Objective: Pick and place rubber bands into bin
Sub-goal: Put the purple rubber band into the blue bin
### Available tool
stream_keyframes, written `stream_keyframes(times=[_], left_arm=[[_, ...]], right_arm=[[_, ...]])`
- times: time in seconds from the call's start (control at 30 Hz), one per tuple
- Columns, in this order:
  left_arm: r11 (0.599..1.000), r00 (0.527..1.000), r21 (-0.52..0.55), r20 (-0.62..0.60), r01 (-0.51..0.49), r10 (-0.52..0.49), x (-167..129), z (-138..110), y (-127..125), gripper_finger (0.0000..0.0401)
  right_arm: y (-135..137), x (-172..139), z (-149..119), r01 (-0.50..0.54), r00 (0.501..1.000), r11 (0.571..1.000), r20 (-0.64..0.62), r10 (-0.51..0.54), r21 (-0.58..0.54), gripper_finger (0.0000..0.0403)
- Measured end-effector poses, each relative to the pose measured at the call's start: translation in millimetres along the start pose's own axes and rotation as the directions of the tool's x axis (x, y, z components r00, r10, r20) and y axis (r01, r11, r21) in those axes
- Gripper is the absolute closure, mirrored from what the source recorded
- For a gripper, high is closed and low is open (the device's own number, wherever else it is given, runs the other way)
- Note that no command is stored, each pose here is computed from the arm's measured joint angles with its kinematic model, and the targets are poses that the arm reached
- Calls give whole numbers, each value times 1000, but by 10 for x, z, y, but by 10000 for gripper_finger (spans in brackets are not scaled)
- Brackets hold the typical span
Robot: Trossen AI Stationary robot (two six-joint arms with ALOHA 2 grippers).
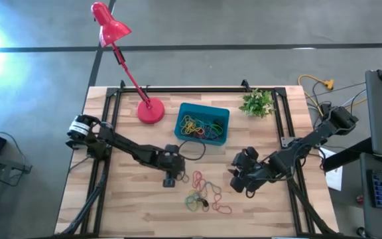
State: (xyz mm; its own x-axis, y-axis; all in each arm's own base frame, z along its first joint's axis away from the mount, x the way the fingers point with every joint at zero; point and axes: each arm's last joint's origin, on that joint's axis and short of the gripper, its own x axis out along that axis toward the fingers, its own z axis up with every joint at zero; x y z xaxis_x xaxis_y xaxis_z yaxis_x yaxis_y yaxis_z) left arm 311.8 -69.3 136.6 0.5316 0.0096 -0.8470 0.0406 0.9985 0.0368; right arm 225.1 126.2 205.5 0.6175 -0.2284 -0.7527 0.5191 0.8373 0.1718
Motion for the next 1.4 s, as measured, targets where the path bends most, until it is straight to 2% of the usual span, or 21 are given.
stream_keyframes(times=[0.13,0.43,0.87,1.03,1.23,1.4], left_arm=[[999,1000,45,-15,-19,19,-19,26,4,253],[997,993,59,-97,-57,63,-63,-7,28,253],[992,973,-45,-205,-116,105,-200,-118,68,254],[989,972,-135,-232,-66,33,-216,-180,74,254],[963,964,-268,-256,-2,-70,-154,-296,93,254],[940,964,-333,-218,76,-155,-105,-319,130,254]], right_arm=[[2,0,1,-2,1000,1000,1,2,1,277],[7,0,4,-7,1000,1000,3,7,5,282],[18,1,9,-16,1000,1000,8,16,7,285],[19,1,10,-17,1000,1000,9,17,3,290],[20,3,11,-18,1000,1000,9,18,-1,297],[22,3,13,-19,1000,1000,12,19,-16,298]])
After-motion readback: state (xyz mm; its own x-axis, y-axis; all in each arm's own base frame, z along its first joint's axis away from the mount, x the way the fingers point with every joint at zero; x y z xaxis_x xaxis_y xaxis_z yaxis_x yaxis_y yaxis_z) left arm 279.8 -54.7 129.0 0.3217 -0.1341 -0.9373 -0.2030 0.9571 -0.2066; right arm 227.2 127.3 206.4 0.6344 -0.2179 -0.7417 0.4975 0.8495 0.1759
